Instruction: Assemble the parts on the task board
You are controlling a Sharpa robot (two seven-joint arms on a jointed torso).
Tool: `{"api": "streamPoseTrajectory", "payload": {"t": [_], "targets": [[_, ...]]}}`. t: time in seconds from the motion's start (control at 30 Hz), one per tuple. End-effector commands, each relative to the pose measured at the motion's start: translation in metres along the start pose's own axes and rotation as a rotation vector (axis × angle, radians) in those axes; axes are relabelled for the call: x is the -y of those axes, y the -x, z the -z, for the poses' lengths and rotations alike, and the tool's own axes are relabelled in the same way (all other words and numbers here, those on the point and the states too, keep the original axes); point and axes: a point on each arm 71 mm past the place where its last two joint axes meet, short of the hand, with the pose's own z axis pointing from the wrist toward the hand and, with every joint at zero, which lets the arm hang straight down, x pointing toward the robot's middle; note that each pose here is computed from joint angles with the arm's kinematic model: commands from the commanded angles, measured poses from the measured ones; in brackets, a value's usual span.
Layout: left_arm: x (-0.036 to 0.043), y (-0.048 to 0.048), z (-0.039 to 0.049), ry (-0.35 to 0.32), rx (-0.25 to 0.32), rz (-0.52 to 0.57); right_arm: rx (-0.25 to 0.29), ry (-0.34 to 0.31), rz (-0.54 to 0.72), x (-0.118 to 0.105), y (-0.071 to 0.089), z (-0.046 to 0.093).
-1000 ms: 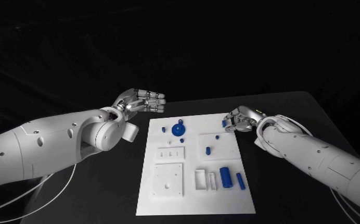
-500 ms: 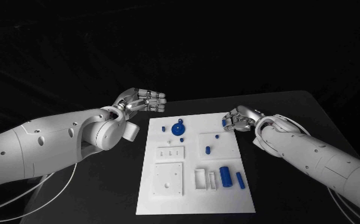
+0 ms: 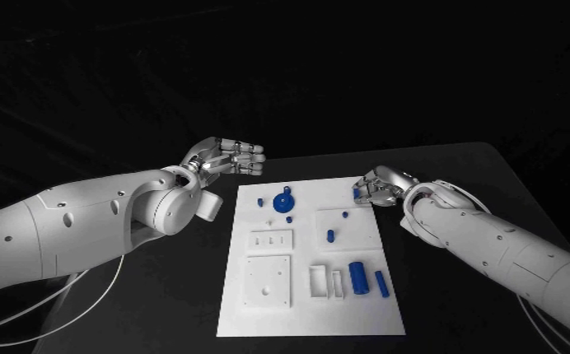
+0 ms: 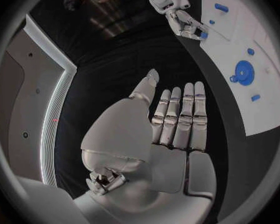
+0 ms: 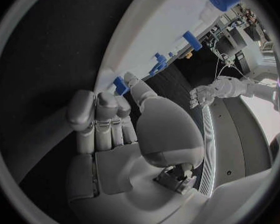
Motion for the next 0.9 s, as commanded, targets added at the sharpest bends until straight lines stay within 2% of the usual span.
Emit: {"api": "streamPoseTrajectory", "payload": {"t": [0.03, 0.5, 0.73, 0.9], "targets": [[0.0016, -0.0023, -0.0002, -0.011, -0.014, 0.003, 0.004, 0.001, 0.005, -0.001, -0.001, 0.000], [0.0015, -0.0023, 0.0000, -0.010, -0.015, 0.003, 0.033, -0.009, 0.020, -0.003, 0.000, -0.002], [0.0013, -0.0030, 0.0001, -0.006, -0.019, 0.002, 0.072, -0.013, 0.039, -0.006, 0.002, -0.002], [0.0010, -0.0038, 0.0008, 0.003, -0.026, -0.003, 0.109, 0.005, 0.046, -0.016, 0.006, -0.002]]}}
